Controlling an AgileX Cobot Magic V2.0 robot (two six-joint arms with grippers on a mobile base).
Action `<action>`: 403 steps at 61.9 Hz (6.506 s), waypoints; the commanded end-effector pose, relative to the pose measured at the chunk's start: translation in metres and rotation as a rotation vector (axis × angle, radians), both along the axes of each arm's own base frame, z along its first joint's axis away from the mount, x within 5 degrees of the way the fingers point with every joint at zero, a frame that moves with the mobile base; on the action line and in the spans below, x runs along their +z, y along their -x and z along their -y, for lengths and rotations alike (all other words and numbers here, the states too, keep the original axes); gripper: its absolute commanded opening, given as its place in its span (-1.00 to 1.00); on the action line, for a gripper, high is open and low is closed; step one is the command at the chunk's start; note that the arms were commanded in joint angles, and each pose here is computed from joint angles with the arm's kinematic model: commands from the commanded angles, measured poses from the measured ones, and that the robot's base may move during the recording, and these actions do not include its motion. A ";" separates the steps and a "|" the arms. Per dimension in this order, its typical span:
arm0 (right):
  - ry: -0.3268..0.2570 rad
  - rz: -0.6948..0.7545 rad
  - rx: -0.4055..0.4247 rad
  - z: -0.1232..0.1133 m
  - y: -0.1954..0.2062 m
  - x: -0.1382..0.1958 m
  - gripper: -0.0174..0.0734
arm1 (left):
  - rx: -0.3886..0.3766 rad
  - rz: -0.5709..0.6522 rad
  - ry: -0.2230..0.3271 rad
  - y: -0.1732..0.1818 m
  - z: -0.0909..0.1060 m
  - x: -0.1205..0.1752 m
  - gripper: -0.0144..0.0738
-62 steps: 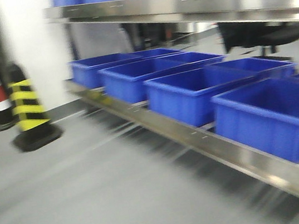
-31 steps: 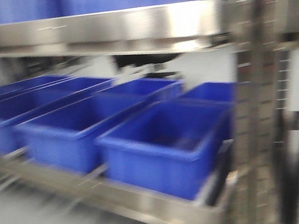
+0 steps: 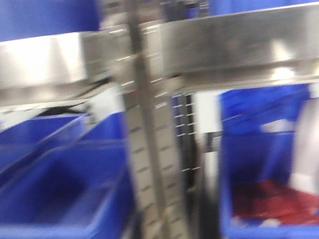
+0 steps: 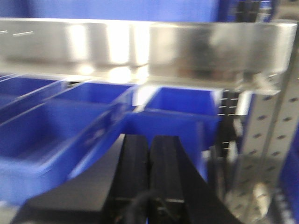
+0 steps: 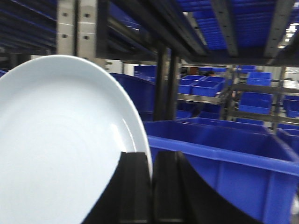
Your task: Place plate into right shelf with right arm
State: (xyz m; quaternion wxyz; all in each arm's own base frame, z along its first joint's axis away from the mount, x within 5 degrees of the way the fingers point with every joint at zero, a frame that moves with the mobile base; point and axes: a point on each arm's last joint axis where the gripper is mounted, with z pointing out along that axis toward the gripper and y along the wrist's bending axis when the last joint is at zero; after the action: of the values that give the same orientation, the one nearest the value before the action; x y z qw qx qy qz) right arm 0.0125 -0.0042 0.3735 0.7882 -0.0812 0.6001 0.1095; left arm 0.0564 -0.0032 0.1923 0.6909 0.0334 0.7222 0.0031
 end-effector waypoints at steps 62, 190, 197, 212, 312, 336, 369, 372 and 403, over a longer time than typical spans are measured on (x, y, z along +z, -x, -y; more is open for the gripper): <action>-0.002 0.097 0.008 -0.001 0.003 0.015 -0.50 | 0.013 0.090 0.009 0.001 -0.001 0.007 -0.78; 0.124 -0.376 -0.127 -0.080 -0.289 0.122 0.58 | 0.013 0.090 0.009 0.001 -0.001 0.007 -0.78; 0.068 -0.327 -0.125 -0.072 -0.261 0.143 0.54 | 0.013 0.090 0.009 0.001 -0.001 0.007 -0.78; 0.031 -0.310 -0.153 -0.047 -0.187 0.166 -0.33 | 0.013 0.090 0.009 0.001 -0.001 0.007 -0.78; 0.035 -0.216 -0.191 -0.006 -0.032 -0.063 -0.55 | 0.013 0.090 0.009 0.001 -0.001 0.007 -0.78; 0.006 -0.123 -0.324 -0.001 -0.039 -0.147 -0.55 | 0.013 0.090 0.009 0.001 -0.001 0.007 -0.78; 0.015 -0.173 -0.324 -0.001 -0.043 -0.166 -0.55 | 0.013 0.090 0.009 0.001 -0.001 0.007 -0.78; 0.015 -0.173 -0.324 -0.001 -0.043 -0.166 -0.55 | 0.013 0.090 0.009 0.001 -0.001 0.007 -0.78; 0.015 -0.173 -0.324 -0.001 -0.043 -0.166 -0.55 | 0.013 0.090 0.009 0.001 -0.001 0.007 -0.78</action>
State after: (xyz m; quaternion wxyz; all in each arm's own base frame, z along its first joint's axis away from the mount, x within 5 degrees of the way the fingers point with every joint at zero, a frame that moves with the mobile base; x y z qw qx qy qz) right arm 0.0569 -0.0024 0.1954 0.6996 0.0224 0.7141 -0.0093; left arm 0.0564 -0.0032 0.1923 0.6909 0.0334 0.7222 0.0031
